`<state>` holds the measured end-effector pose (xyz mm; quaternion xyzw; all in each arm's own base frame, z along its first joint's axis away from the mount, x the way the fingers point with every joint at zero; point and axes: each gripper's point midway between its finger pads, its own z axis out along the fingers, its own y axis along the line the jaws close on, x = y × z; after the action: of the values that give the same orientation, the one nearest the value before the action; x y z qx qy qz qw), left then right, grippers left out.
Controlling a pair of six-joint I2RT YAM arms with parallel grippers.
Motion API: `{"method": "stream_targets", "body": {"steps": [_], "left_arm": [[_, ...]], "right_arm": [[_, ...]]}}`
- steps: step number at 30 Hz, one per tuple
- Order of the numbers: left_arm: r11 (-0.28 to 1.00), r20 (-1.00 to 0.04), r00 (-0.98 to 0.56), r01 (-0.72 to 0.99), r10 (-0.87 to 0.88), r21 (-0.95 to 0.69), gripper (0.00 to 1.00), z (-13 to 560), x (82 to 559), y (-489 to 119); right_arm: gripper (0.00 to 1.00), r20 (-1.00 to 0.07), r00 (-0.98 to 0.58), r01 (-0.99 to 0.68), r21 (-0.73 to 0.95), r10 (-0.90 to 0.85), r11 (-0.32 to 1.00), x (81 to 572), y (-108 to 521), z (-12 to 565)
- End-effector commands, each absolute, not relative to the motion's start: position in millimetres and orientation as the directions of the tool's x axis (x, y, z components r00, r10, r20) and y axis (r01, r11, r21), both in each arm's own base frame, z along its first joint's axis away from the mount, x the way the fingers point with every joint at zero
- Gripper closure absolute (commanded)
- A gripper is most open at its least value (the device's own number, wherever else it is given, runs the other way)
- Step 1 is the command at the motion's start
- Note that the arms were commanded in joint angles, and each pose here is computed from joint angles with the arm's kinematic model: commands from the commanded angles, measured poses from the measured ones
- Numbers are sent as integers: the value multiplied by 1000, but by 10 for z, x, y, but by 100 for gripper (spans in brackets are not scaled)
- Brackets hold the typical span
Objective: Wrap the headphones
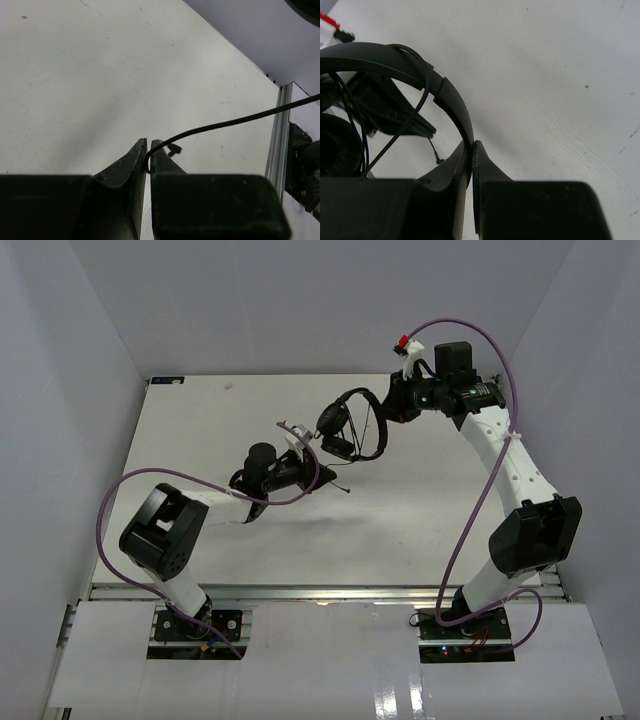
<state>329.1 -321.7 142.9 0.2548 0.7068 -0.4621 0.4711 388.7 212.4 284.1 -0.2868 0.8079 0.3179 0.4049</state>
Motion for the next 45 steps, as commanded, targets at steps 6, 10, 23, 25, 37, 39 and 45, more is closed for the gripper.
{"method": "stream_targets", "body": {"steps": [6, 10, 23, 25, 37, 39, 45], "left_arm": [[336, -935, -354, 883, 15, -329, 94, 1406, 3324, -3103], [339, -937, -347, 888, 47, -312, 98, 1335, 3448, -3059], [429, -882, -406, 859, 239, -279, 93, 929, 3913, -2898], [458, -880, -406, 849, 247, -263, 90, 929, 3975, -2838], [589, -868, -376, 798, 324, -126, 80, 801, 4264, -2564], [594, -862, -379, 796, 335, -119, 80, 763, 4287, -2552], [614, -845, -405, 780, 349, -120, 78, 653, 4375, -2502]], "right_arm": [[92, -846, -358, -818, 80, -396, 570, 3599, 1981, 2622], [92, -818, -300, -825, -36, -491, 564, 3591, 1917, 2458], [92, -656, -147, -880, -256, -741, 401, 3581, 2225, 1760], [92, -649, -146, -886, -250, -746, 390, 3657, 2288, 1700], [92, -609, -181, -900, -213, -772, 380, 4022, 2565, 1275], [92, -596, -197, -901, -202, -779, 383, 4049, 2578, 1167], [92, -590, -224, -891, -198, -776, 408, 4147, 2607, 1073]]}}
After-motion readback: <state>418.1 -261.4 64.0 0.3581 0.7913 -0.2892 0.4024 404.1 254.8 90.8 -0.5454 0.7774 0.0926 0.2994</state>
